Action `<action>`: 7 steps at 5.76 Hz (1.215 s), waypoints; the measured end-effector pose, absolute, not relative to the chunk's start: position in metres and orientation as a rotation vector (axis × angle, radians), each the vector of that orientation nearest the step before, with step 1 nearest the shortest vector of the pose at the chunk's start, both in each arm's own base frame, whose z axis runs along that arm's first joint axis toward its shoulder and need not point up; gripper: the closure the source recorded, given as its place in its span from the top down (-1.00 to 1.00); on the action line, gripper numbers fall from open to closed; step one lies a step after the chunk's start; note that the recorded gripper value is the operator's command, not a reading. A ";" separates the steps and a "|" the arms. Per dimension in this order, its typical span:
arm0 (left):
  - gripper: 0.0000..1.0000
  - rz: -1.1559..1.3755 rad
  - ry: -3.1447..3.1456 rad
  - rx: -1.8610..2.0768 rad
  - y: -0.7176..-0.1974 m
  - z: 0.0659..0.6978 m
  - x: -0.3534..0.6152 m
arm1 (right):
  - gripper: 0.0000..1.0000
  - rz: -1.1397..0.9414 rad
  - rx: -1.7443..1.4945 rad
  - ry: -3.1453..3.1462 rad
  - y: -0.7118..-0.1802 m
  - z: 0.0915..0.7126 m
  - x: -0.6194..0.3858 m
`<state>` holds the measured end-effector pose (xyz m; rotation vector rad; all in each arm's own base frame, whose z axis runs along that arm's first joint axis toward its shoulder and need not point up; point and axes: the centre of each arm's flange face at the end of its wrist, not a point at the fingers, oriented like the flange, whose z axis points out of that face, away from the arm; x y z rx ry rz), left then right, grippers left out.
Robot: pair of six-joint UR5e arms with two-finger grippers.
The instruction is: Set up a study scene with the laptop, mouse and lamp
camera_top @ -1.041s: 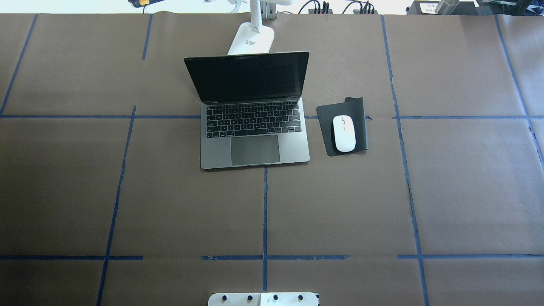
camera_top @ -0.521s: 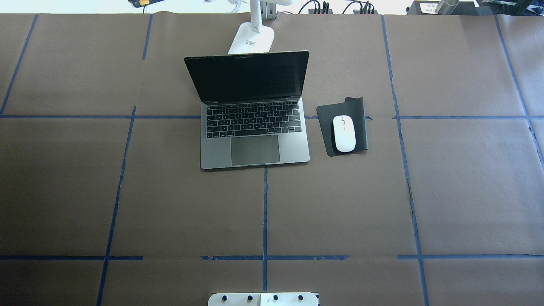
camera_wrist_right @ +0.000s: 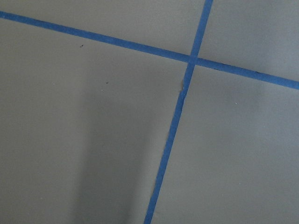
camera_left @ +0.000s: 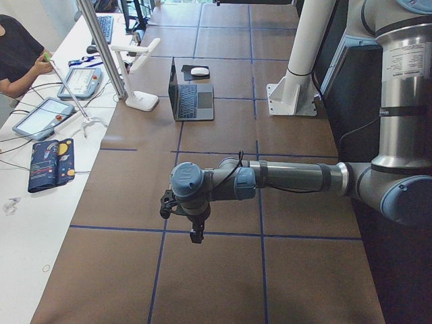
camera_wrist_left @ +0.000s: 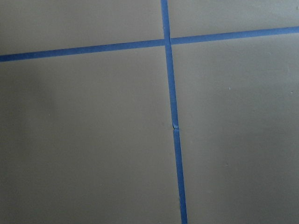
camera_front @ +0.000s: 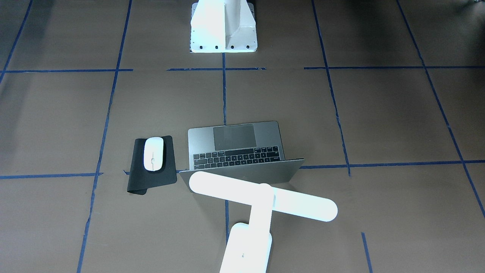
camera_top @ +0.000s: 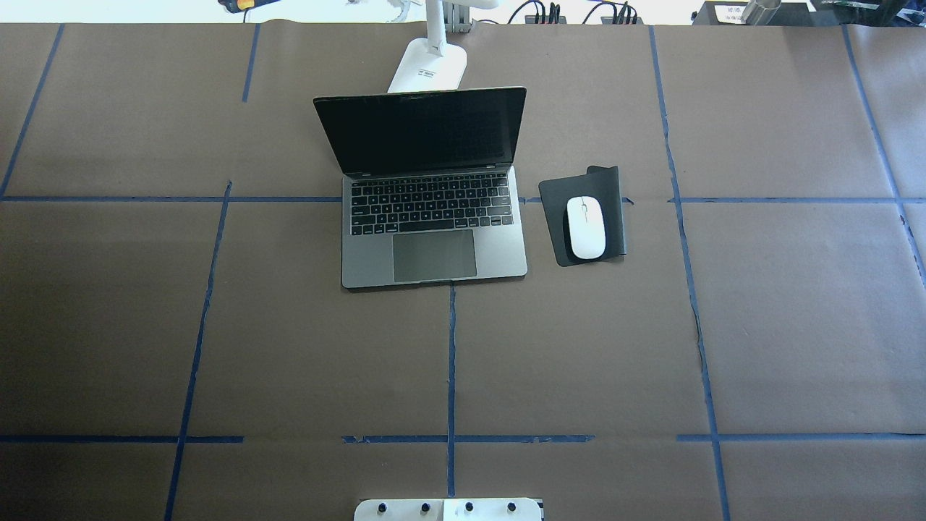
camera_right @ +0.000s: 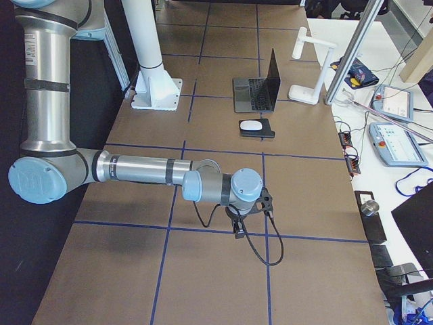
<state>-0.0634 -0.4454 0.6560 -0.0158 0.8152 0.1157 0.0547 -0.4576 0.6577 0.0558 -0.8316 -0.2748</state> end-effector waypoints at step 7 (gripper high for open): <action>1.00 0.073 0.817 -0.024 -0.447 0.646 -0.081 | 1.00 -0.311 0.043 -0.769 -0.451 0.642 0.084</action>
